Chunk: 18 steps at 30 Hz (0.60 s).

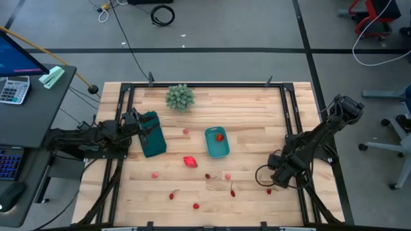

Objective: Pick and placing Produce into tupperware
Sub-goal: Put the purple onion into the blue bin

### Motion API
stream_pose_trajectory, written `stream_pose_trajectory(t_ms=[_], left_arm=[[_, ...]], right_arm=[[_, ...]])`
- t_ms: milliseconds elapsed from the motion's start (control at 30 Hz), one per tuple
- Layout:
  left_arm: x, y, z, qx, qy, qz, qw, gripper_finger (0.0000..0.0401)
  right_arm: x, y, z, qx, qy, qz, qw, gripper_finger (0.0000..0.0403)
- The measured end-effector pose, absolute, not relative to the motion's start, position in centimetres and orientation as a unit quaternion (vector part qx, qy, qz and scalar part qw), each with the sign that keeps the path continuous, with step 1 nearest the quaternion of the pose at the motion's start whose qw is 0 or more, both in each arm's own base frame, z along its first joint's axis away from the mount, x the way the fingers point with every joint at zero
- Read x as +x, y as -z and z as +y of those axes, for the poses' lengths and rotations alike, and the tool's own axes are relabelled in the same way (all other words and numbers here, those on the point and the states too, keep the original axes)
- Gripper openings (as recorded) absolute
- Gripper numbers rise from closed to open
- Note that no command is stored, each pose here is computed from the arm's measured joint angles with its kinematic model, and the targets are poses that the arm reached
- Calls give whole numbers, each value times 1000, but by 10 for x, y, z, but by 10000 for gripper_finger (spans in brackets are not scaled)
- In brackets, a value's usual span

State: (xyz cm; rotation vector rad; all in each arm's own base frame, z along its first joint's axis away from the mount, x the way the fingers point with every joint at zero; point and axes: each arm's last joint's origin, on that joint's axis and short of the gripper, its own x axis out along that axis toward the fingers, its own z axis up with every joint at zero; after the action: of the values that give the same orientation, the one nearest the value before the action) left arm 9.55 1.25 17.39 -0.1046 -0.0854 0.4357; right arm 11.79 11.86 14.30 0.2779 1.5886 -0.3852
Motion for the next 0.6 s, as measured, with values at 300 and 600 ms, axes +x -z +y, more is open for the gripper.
stream_pose_trajectory(t_ms=[300,600], left_arm=[[95,-174,12,-52,-216,-42,974,195],[95,-174,12,-52,-216,-42,974,198]], right_arm=[[110,-145,117,131,167,761,613,263],[109,-146,119,152,151,783,584,266]])
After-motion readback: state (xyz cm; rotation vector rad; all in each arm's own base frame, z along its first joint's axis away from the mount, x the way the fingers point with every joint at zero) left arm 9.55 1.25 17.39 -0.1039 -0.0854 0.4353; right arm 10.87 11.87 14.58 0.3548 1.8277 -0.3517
